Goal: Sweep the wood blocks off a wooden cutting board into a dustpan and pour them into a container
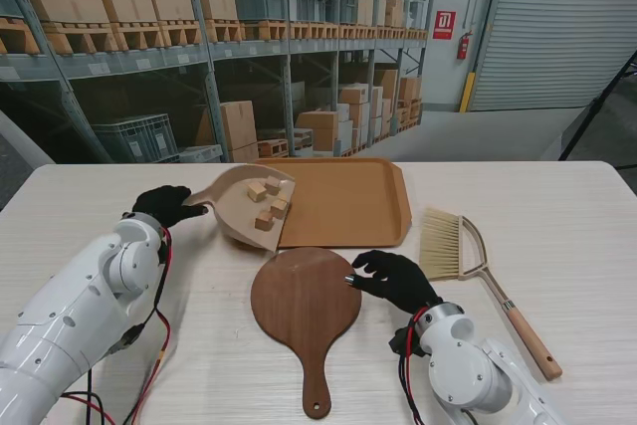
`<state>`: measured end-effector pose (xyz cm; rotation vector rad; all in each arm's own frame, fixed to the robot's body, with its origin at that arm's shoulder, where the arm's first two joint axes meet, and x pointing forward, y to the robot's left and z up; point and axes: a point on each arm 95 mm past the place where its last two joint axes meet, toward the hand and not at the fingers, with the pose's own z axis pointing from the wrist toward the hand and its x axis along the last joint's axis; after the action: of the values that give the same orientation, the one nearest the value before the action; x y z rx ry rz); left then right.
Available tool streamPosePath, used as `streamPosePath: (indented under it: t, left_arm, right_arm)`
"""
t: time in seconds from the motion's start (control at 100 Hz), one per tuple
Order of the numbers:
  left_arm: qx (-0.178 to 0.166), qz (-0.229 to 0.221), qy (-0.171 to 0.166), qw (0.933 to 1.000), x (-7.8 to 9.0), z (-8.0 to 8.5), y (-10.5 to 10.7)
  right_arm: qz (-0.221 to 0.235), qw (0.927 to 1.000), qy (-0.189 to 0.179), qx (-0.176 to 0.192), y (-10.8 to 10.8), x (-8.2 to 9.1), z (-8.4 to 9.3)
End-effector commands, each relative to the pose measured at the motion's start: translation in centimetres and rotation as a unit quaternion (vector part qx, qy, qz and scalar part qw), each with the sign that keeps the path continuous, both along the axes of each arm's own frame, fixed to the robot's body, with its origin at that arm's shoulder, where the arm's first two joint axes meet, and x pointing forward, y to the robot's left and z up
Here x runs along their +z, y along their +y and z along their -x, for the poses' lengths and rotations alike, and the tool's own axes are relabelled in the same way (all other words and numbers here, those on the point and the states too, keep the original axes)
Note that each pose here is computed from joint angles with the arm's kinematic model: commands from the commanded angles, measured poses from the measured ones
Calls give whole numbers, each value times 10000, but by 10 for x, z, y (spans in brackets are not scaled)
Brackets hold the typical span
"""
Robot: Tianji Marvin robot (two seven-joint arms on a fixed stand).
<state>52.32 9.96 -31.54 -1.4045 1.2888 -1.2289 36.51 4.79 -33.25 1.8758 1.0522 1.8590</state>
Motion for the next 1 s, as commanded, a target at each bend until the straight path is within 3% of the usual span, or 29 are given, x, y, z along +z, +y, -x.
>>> streamPosePath:
  t: [0.0,0.61,0.8,0.99]
  left_arm:
    - [-84,-78,-63,9999,13,-5,-1]
    - [-49,-544,-276,9981,29,0,9]
    - [84,-480,-413,9980,31,13,19]
    - [249,-509,-577,9967,32,37,35]
  right_arm:
    - [-15,9999,101,59,3,-4,4]
    - [-28,9999,124,72,5,-1,5]
    - [-29,9999,113,67,5,0,4]
    - [-38,9999,99,62,5,1,4]
